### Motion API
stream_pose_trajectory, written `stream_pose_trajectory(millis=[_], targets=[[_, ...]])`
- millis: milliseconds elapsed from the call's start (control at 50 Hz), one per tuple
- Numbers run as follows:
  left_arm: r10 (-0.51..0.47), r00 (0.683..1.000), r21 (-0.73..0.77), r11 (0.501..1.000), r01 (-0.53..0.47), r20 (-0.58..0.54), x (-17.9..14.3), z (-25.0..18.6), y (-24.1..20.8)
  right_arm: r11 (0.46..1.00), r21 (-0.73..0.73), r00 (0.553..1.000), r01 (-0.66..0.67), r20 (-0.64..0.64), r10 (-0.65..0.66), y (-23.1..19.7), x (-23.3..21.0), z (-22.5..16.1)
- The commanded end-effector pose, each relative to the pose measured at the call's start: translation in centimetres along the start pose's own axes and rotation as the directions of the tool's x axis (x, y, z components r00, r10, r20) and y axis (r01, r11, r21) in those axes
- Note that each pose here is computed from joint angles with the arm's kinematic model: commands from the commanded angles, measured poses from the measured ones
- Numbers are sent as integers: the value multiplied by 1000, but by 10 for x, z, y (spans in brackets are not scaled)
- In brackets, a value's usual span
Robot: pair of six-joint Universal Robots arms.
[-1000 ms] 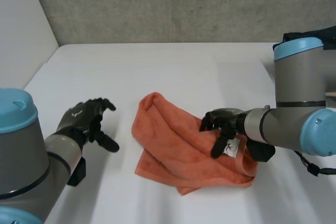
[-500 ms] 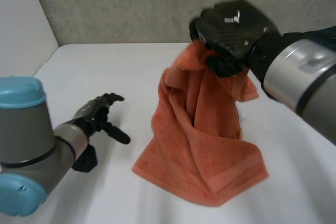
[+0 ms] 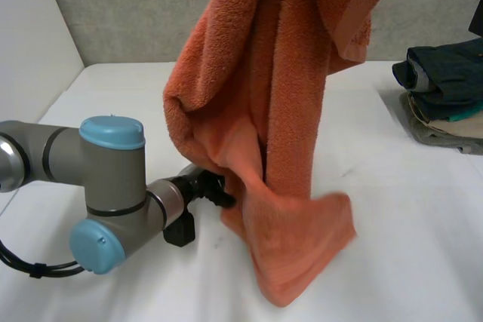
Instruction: Fold the laundry.
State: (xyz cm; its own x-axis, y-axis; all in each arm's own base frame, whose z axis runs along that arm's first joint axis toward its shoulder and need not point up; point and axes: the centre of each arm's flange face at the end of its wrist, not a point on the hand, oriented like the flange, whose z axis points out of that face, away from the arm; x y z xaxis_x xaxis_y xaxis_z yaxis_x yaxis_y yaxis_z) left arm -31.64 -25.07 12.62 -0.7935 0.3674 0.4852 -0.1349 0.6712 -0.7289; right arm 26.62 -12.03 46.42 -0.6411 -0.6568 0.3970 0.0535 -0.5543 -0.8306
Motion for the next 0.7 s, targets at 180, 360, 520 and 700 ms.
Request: stream_pose_trajectory(millis=[180,360,520,700], targets=[[-13,995,283,959,-15,97,-27,-72,-103,867,-485,976,-113,-218,6,140,87,-9],[181,945,388,878,-280,273,-44,-112,-155,699,-715,995,-26,-88,-52,192,82,-19],[422,808,277,787,-552,410,-50,-99,-160,535,-831,984,154,79,-160,243,59,-10],[450,623,419,474,-774,640,-22,-48,-237,739,-601,838,303,-201,-507,254,113,63]])
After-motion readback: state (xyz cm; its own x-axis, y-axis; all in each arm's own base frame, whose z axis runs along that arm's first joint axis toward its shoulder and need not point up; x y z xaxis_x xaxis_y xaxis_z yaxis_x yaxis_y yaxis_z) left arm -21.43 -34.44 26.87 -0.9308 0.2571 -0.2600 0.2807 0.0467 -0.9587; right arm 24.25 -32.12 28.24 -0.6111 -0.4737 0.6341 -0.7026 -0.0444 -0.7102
